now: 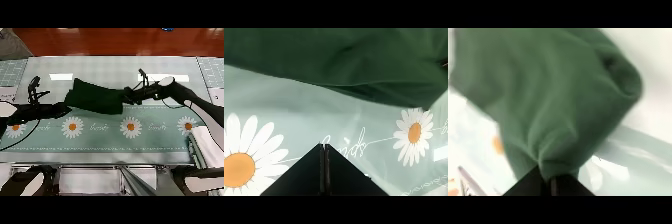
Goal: Fold the shirts.
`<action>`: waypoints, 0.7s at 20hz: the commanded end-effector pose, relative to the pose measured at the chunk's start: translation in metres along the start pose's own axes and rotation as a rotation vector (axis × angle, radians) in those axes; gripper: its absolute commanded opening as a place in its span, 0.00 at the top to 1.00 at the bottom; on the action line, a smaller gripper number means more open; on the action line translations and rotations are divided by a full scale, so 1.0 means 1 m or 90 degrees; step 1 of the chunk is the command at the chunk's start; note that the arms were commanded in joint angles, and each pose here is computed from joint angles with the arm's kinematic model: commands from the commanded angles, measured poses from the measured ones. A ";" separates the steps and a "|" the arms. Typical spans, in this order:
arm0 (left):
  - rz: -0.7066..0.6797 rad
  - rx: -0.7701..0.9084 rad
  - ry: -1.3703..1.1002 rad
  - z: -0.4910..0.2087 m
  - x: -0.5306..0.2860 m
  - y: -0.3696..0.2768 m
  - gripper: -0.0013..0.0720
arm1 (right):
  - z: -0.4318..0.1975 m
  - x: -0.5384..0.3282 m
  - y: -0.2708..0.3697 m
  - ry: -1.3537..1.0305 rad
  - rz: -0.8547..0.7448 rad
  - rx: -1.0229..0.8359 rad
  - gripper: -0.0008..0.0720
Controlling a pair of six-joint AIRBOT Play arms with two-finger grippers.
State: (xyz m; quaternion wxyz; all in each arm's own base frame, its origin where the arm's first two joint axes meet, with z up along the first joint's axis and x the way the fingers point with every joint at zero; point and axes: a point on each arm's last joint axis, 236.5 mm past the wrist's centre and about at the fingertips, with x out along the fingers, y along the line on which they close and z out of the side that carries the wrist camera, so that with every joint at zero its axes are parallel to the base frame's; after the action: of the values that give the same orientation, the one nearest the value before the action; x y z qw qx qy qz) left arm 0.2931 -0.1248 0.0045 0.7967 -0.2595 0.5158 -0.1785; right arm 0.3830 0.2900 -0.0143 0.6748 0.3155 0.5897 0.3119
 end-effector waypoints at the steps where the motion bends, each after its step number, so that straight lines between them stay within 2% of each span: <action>1: 0.006 -0.003 -0.017 0.007 0.001 0.003 0.96 | 0.036 -0.042 0.058 -0.033 -0.034 -0.084 0.96; 3: 0.003 -0.005 -0.019 0.007 0.001 0.002 0.96 | 0.065 -0.088 0.099 -0.087 -0.023 -0.112 0.96; 5: -0.003 -0.008 -0.017 0.007 0.001 -0.001 0.96 | 0.077 -0.135 0.113 -0.110 -0.073 -0.137 0.96; 7: -0.013 -0.015 -0.016 0.006 0.001 -0.005 0.96 | 0.080 -0.183 0.112 -0.128 -0.134 -0.144 0.96; 12: -0.020 -0.020 -0.017 0.007 0.001 -0.007 0.96 | 0.063 -0.303 0.098 -0.214 -0.189 -0.097 0.96; 14: -0.058 -0.028 0.003 -0.001 0.000 -0.022 0.96 | 0.050 -0.354 0.073 -0.260 -0.257 -0.057 0.96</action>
State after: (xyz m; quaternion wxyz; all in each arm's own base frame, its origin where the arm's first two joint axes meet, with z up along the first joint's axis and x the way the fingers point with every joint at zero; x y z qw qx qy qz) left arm 0.2981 -0.1308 0.0112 0.7942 -0.2849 0.5050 -0.1819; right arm 0.4197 0.1159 0.2447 0.8257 0.2216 0.4751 0.2084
